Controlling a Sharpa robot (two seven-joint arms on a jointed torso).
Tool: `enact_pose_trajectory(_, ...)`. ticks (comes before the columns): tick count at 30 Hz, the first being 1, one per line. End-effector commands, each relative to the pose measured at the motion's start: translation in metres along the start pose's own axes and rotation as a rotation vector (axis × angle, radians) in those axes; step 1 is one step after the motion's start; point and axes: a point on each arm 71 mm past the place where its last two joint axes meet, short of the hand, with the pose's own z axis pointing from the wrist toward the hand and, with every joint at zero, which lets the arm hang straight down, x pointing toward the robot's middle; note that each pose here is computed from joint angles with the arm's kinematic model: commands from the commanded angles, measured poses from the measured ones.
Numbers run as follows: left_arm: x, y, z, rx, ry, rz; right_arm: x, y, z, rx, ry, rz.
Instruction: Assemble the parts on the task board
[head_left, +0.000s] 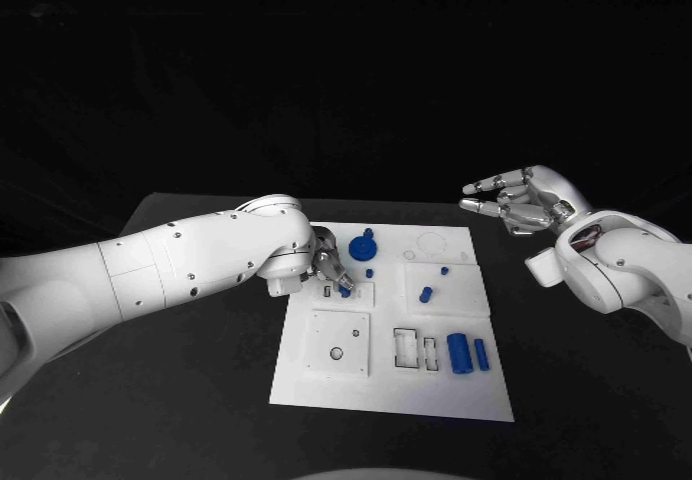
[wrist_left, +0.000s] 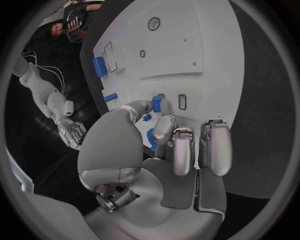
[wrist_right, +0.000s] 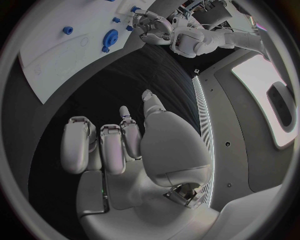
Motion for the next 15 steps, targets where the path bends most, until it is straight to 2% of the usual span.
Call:
enact_pose_trajectory(1,0.0007,0.0042,-0.0004,-0.068,0.0,0.017,0.0019,0.0008,0.0001,-0.011,0.017,0.002)
enact_pose_trajectory(15,0.002,0.0043,-0.0009,-0.072,0.01,0.028,0.0024,0.0006,0.0003,-0.011,0.022,0.003)
